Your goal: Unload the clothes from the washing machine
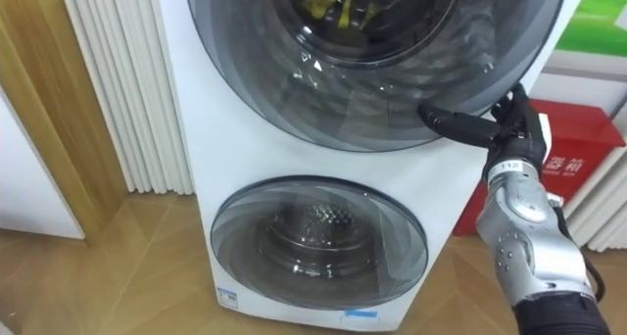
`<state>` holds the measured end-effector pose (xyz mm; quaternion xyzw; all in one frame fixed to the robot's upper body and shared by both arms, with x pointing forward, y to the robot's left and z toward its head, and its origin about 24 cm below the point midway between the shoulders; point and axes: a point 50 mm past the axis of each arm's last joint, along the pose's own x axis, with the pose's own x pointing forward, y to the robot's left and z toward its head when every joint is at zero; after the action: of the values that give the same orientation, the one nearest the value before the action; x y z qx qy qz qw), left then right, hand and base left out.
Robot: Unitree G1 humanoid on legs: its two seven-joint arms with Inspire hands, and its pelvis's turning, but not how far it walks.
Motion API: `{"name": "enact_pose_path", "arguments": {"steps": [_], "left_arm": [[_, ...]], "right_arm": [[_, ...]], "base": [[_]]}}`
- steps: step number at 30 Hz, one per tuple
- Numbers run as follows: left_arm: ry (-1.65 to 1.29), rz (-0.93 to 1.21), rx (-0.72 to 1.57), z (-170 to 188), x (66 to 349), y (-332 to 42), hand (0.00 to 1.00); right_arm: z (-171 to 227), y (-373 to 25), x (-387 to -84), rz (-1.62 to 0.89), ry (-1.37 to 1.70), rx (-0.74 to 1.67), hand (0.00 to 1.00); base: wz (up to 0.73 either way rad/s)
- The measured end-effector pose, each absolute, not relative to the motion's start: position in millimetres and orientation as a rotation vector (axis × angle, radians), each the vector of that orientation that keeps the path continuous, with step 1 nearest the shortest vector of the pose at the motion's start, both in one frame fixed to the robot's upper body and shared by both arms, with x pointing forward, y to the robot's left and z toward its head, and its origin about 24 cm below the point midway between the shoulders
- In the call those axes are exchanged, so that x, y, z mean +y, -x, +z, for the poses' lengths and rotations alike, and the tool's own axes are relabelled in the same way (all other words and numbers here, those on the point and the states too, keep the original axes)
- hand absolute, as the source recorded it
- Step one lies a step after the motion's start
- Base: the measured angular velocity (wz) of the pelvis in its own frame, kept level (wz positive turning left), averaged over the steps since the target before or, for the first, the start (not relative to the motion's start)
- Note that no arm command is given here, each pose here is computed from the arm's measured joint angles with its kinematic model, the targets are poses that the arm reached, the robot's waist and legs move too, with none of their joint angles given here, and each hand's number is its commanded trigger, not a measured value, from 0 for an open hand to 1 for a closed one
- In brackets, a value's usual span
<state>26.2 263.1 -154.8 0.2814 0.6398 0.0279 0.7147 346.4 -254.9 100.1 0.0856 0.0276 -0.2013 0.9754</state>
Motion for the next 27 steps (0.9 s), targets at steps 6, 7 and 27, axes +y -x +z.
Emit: {"name": "enact_pose_path", "arguments": {"steps": [6, 7, 27], "left_arm": [[-0.625, 0.063, 1.42, -154.6, 263.9, -24.9, 0.0], [-0.625, 0.063, 1.421, -154.6, 263.9, -24.6, 0.0], [-0.652, 0.024, 1.359, -154.9, 259.3, -33.5, 0.0]], "right_arm": [[101.2, -346.6, -253.6, -0.4, -0.164, 0.053, 0.0], [102.8, -346.8, -252.4, -0.394, -0.163, 0.049, 0.0], [149.0, -317.2, -221.6, -0.213, -0.022, -0.21, 0.0]], "base": [[0.0], [0.0], [-0.15]]}}
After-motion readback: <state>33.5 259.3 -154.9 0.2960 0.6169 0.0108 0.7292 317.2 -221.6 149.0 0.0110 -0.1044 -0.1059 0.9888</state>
